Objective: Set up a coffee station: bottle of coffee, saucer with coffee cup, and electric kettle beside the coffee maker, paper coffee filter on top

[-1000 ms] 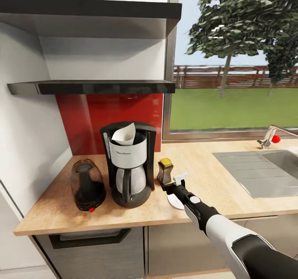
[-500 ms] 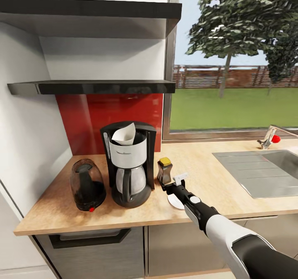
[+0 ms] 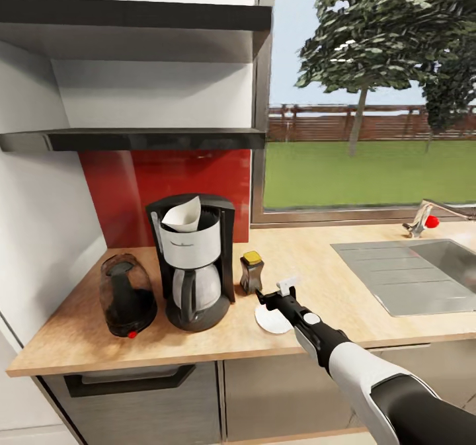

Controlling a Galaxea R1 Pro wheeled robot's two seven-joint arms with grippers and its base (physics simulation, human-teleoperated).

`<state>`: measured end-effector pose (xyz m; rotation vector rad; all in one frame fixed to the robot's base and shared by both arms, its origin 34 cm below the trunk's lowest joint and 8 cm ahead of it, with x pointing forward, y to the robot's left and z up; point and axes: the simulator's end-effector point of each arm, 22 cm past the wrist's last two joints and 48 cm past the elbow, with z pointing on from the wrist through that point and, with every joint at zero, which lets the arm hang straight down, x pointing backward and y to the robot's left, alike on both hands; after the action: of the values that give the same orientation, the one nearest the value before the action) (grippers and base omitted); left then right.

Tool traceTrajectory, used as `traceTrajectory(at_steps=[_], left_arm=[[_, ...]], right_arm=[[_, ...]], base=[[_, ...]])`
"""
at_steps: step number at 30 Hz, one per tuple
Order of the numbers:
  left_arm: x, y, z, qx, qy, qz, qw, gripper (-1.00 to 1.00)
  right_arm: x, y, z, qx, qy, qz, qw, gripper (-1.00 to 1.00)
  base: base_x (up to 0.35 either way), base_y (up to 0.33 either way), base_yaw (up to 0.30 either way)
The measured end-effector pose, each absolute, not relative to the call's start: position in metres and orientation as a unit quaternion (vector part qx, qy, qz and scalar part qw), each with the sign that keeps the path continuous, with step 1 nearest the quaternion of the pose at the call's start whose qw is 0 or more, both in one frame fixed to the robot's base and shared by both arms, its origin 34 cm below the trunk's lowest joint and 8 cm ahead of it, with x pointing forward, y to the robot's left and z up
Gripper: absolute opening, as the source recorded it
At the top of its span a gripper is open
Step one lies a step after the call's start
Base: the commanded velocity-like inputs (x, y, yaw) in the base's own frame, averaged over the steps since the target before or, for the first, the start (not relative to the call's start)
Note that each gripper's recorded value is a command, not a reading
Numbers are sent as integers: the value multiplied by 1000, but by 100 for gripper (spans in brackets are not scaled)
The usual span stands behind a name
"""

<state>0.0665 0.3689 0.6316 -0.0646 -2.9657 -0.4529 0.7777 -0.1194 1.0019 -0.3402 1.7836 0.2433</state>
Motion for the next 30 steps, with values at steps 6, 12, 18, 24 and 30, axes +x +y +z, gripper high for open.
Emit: traceTrajectory(at_steps=[6,12,18,24,30], left_arm=[[70,370,631,-21,-986,-151,66,100],[73,370,631,-20,-986,-152,62,100],[76,370,631,-20,-986,-152,58,100],[78,370,631,-20,-987,-152,54,100],[81,369,630,-19,-987,-152,51,100]], right_arm=[[779,-125,1007,-145,770,100,613,100],[780,-135,1011,-144,769,94,616,100],[780,-137,1016,-144,767,91,619,100],[780,-138,1020,-144,765,90,621,100],[778,-174,1010,-110,775,43,621,100]], base=[[0,-165,-94],[0,-10,-144],[0,-1,-214],[0,0,-222],[0,0,-223]])
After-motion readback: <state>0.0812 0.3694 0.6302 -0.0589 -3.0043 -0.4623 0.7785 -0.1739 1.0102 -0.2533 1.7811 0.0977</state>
